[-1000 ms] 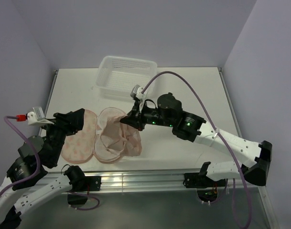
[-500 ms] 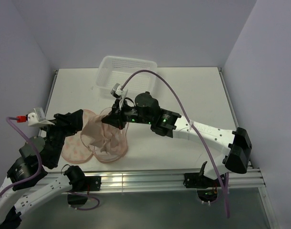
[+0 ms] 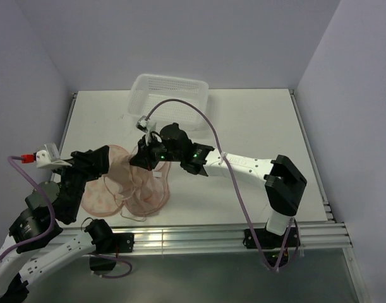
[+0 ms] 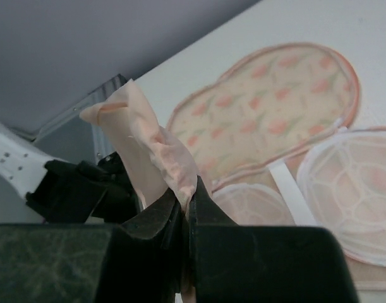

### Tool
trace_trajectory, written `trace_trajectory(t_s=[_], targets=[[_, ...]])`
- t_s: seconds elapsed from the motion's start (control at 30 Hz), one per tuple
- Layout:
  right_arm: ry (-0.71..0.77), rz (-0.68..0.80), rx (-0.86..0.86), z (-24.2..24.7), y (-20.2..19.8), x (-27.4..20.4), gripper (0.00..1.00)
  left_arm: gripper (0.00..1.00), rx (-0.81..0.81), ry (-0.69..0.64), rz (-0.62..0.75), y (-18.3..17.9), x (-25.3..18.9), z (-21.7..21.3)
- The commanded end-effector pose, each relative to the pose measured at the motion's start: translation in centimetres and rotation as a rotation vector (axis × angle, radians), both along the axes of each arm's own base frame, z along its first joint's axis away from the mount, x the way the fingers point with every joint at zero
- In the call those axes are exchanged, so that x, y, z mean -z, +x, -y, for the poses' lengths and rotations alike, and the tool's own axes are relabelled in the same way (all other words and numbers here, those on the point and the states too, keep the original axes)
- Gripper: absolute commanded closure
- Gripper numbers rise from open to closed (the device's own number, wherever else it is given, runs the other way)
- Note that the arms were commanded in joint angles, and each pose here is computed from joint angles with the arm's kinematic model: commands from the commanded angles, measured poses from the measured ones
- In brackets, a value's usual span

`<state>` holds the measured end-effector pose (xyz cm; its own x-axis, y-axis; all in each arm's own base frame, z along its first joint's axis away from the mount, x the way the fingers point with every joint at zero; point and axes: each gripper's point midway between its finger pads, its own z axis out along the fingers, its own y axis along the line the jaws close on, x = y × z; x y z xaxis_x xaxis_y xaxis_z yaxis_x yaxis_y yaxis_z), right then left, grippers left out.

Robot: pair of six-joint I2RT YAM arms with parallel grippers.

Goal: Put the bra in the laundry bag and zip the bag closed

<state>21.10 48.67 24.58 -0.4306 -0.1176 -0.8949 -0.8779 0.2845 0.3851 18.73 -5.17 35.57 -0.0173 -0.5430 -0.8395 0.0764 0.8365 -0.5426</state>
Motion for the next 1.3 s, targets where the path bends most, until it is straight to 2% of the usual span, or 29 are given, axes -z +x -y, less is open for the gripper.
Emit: trace_trajectory(t_s=[0.0,0.27,0.5,0.77,0.97,1.13,1.27], targets=[[0.075,-0.006,0.048,-0.4,3.1,-1.7,1.0,0.28,-0.022,0.014,0.0,0.1,0.3,-0.4],[-0.017,-0.071,0.166,0.2,8.0,3.7,1.0,0.28,-0.031,0.028,-0.009,0.4,0.6,-0.3],[-0.193,-0.072,0.248,0.6,11.7,9.5,0.98,0.28,-0.033,0.033,-0.015,0.5,0.6,-0.1],[-0.267,0.011,0.383,1.7,15.4,10.3,0.9,0.28,-0.034,0.034,-0.018,0.6,0.7,-0.1],[-0.369,-0.007,0.392,2.4,15.6,13.1,0.83,0.28,-0.034,0.034,-0.019,0.5,0.7,-0.1],[-0.393,-0.044,0.365,2.4,14.6,14.6,0.77,0.28,-0.033,0.035,-0.02,0.6,0.8,0.0],[-0.439,-0.06,0.361,2.5,14.4,15.9,0.69,0.28,-0.033,0.035,-0.023,0.6,0.8,0.0]])
